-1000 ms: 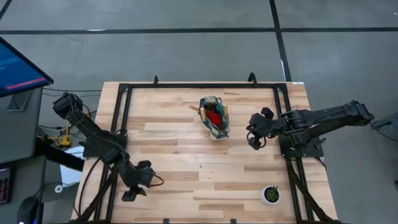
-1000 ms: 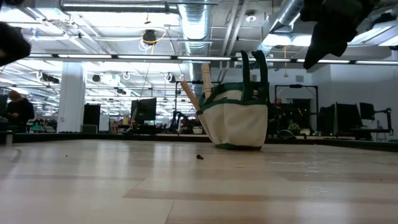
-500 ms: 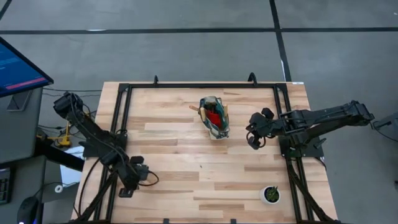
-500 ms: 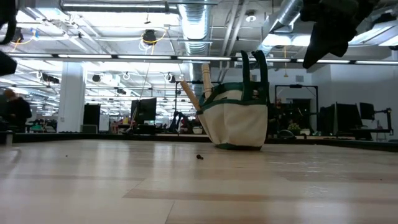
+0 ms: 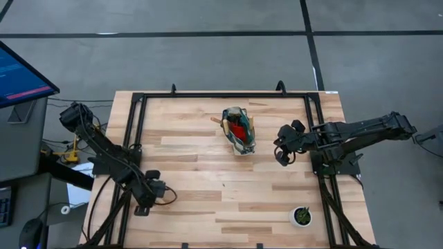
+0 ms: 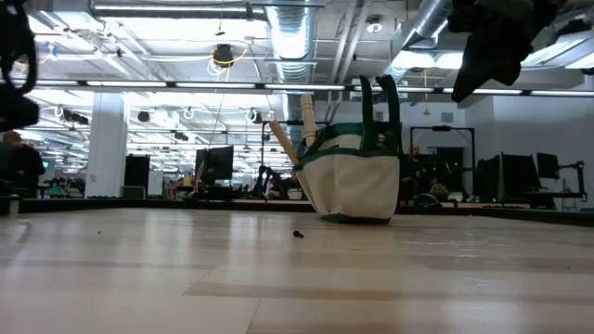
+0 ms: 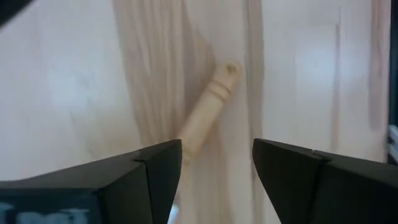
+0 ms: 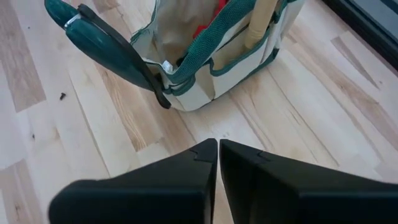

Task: Pick & Place Garden tools in Gardening bag
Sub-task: Put the trowel into the gardening bag

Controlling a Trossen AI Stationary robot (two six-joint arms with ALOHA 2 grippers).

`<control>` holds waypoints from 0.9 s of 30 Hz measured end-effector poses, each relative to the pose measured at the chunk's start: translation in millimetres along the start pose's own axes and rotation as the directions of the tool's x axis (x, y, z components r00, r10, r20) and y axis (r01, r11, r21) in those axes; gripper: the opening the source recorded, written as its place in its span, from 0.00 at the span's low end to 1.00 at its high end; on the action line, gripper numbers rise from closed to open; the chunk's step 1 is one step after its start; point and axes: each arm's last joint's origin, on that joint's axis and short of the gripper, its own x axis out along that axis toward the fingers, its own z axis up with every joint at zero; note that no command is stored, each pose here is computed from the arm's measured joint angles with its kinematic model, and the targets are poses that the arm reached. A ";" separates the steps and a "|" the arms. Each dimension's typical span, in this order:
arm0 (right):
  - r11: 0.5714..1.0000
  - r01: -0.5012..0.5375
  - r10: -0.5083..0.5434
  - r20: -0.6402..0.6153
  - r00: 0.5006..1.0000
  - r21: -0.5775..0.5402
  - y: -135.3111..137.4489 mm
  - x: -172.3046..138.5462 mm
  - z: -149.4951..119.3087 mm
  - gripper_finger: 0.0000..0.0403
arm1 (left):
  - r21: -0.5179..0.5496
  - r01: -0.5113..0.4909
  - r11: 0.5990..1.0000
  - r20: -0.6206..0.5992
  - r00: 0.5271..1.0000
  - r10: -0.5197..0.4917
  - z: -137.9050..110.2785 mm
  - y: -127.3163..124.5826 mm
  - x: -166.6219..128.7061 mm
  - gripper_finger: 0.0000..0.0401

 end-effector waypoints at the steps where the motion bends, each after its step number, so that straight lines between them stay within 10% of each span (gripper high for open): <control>1: 1.000 0.000 0.000 0.000 1.000 0.003 0.0 0.0 0.0 0.03 | 0.015 -0.013 1.000 0.024 1.000 0.012 1.2 -0.1 0.0 0.47; 20: 1.000 0.000 0.000 0.000 1.000 0.003 0.0 0.0 0.0 0.03 | 0.166 -0.082 0.983 0.017 0.997 0.080 12.6 -10.5 54.0 0.46; 27: 1.000 0.002 -0.002 0.001 1.000 0.003 -0.2 0.0 0.1 0.03 | 0.145 -0.092 0.985 0.018 0.996 0.091 14.6 -7.4 56.0 0.20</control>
